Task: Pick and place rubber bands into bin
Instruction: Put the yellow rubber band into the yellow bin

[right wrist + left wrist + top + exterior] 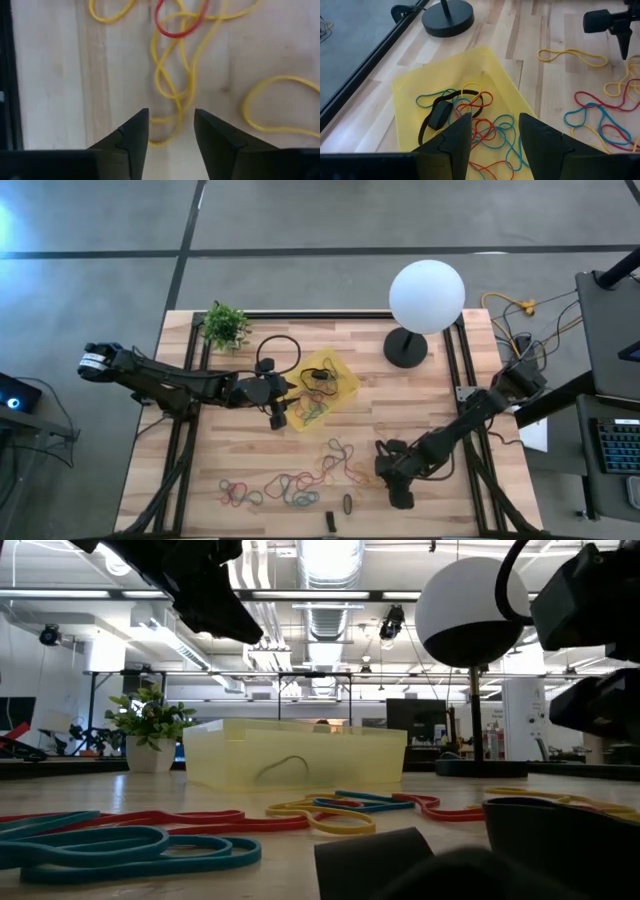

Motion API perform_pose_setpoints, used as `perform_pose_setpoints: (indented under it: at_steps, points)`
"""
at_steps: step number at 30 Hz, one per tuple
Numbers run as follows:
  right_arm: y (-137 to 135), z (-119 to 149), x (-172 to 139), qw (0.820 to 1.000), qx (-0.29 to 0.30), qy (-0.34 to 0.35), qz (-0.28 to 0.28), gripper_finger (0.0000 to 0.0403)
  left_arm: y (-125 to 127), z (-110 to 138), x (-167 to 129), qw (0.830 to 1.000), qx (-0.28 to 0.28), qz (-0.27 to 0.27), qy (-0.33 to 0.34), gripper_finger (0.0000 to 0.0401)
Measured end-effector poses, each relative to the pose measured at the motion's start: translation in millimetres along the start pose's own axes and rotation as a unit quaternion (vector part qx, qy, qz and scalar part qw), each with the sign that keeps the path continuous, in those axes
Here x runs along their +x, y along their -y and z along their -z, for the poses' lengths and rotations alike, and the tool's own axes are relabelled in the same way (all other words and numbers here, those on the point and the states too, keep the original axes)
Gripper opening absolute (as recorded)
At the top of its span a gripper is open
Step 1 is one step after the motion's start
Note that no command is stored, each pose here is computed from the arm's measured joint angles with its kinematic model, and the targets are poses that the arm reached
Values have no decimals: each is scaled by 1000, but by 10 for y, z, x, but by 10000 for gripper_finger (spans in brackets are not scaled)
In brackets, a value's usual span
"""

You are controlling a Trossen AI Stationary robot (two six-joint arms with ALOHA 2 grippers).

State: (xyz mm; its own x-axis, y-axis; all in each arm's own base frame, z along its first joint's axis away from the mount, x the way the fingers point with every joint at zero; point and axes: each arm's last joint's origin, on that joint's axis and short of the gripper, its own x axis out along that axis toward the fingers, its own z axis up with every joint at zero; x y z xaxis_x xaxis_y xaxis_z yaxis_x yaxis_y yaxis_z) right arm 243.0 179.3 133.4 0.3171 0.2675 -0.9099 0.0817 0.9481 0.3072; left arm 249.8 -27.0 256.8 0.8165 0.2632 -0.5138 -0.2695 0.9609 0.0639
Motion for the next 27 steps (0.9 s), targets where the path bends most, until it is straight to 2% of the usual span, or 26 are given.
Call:
perform_pose_setpoints:
  at_steps: [11, 18, 27]
  points:
    - [-5, 5, 152, 999, 44, -15, 1, 116, 2, 0, 0, 1000, -1, 0, 0, 148]
    - [20, 29, 215, 997, 70, -22, 17, 69, 2, 1, 0, 1000, 0, 0, 0, 148]
    - [40, 46, 215, 997, 72, -25, 34, 11, 2, 1, 0, 1000, 0, 0, 0, 148]
